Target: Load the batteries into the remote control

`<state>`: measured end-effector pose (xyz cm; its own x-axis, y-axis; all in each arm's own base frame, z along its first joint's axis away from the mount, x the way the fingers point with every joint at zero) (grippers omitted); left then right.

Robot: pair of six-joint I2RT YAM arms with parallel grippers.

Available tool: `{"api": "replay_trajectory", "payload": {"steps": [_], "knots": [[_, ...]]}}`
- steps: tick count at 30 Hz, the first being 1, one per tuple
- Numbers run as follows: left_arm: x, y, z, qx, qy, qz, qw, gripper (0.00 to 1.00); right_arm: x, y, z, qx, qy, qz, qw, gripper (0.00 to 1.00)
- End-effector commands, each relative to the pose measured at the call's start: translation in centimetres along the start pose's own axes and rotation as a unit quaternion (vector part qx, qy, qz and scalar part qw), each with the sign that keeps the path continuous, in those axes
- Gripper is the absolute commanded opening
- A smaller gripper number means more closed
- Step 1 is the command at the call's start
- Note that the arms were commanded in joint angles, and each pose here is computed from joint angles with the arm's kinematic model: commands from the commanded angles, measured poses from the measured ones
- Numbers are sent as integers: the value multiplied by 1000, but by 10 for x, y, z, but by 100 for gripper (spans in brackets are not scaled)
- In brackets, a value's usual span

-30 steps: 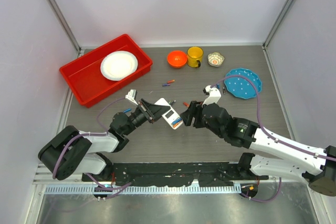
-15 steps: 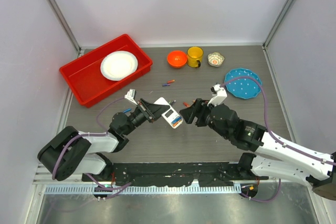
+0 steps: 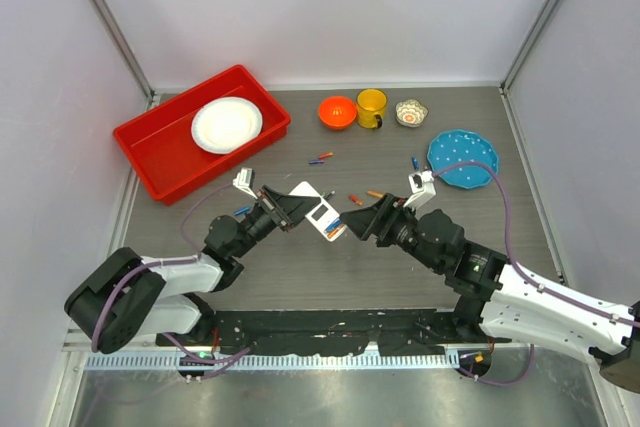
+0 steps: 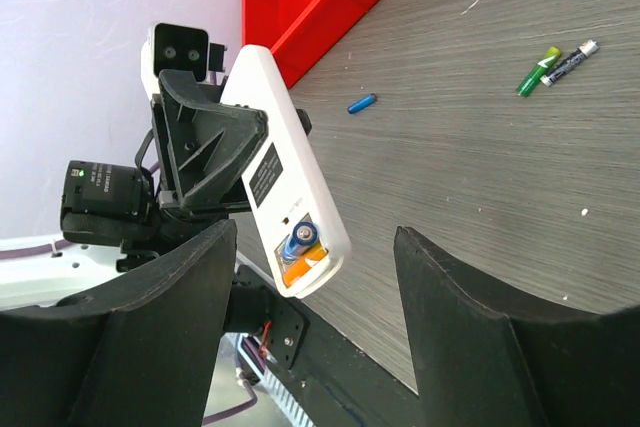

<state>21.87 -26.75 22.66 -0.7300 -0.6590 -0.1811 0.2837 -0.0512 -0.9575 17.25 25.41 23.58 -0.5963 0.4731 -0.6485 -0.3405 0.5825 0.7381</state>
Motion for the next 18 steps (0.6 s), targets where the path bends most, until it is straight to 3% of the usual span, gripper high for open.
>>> {"api": "replay_trajectory", "payload": {"steps": [1, 18], "knots": [[-10, -67, -8, 139, -29, 37, 989, 0, -16, 13, -2, -24, -31, 26, 999, 69], [-11, -69, -9, 142, -29, 36, 989, 0, -6, -6, 9, 13, -12, 22, 1000, 68]]}}
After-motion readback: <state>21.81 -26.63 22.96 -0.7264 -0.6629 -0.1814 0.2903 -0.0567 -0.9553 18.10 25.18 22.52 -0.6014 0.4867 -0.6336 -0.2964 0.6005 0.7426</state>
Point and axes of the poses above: each gripper's point midway between its finger pads, its own z axis out along the fingers, its own y axis along the line the jaws close on, x = y × z, the point moved 1 cm from there along -z, back along the fingers, and after that the axes turned 3 degrees about -z, right-handed, at the moved point
